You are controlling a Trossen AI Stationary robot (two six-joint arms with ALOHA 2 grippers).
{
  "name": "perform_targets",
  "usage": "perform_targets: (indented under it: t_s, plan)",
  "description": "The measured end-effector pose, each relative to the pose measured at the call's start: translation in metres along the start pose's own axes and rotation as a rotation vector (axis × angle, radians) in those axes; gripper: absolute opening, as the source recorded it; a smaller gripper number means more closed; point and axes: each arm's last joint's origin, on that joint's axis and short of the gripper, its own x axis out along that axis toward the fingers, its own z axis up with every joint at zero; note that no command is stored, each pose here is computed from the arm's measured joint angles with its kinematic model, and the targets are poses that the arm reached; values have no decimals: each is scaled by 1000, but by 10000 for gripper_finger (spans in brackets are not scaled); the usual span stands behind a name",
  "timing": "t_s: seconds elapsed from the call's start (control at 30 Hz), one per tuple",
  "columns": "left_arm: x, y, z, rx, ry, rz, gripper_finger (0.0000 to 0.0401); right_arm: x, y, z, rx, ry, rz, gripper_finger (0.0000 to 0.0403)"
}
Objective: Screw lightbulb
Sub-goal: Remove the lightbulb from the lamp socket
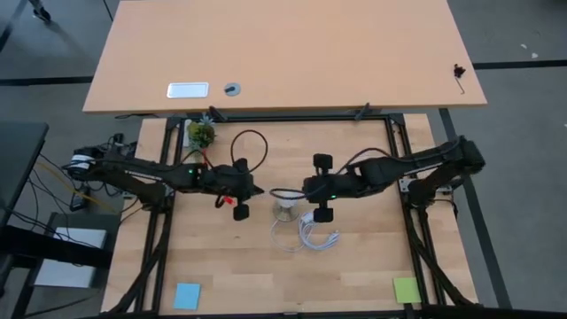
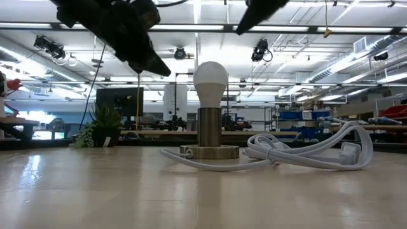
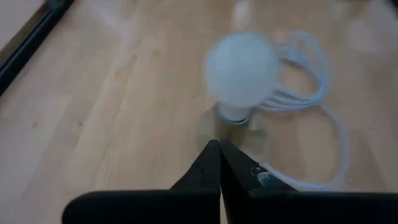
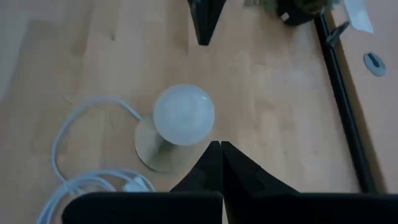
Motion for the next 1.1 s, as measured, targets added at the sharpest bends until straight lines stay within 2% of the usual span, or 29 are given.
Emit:
perform_targets:
  t_s: [0.37,0.57,0.87,1.1]
  plan:
    - [-7,-6,13,54,-162,-212,0,5,3,-80,154,-318,39,4]
    - [-2,-10,-13,-7,-295,-307,0,12,7,-111,217,-427,58,4]
    - [-4,-9,-65,-81,-419,-315,0,21,11,-134,289,-481,76,5]
    - [-6,-6,-79,-126,-443,-256,1,21,11,-135,318,-492,84,18]
